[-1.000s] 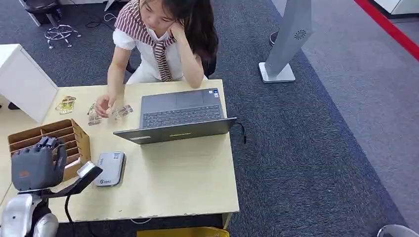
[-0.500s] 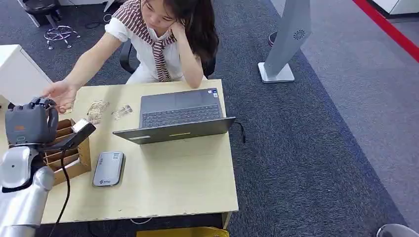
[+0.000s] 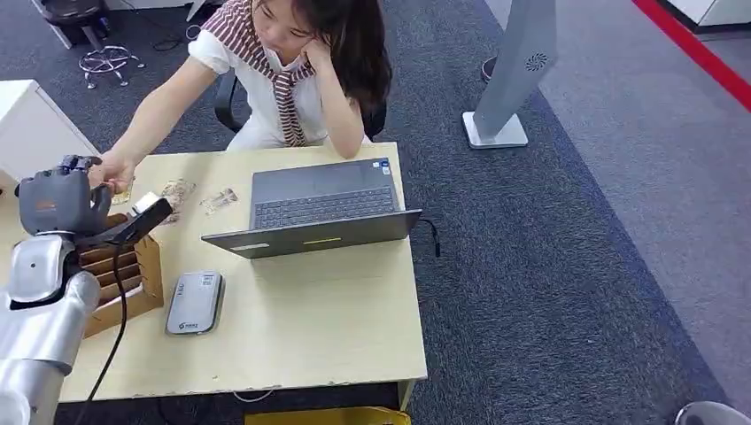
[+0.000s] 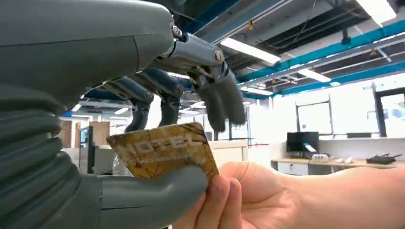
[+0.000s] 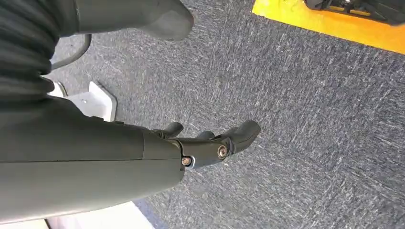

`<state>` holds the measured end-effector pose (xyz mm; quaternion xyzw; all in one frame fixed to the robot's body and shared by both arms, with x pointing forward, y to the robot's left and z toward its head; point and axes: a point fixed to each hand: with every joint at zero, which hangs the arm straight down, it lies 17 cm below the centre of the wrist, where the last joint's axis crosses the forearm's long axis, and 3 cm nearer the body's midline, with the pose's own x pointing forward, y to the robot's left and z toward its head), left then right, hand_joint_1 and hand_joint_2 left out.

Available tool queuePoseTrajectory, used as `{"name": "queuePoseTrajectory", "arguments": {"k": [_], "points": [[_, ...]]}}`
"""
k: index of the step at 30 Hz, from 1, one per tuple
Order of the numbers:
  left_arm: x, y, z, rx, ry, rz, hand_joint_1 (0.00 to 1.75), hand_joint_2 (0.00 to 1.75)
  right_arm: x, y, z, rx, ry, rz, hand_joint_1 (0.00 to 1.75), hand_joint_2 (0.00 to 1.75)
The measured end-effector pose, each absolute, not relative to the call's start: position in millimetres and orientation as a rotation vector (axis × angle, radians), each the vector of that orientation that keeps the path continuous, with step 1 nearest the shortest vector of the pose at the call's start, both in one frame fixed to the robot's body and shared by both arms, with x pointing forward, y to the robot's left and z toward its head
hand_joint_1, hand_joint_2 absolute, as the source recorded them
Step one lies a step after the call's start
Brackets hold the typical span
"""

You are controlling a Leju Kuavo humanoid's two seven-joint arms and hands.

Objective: Pass the card to the sensor for recognition and then transmit it.

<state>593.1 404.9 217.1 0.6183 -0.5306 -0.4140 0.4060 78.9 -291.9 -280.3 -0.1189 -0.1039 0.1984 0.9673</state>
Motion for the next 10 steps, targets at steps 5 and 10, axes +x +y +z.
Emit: {"name": "queuePoseTrajectory", "arguments": {"k": [5, 10], "points": [[579, 407, 217, 1.594, -1.397, -1.008, 0.0, 1.75, 77, -293, -281, -0.241, -0.204, 0.387, 0.0, 1.75], [572, 407, 211, 1.593, -1.401, -1.022, 0.0, 1.75, 77, -293, -281, -0.241, -0.204, 0.388, 0.0, 1.75]]}}
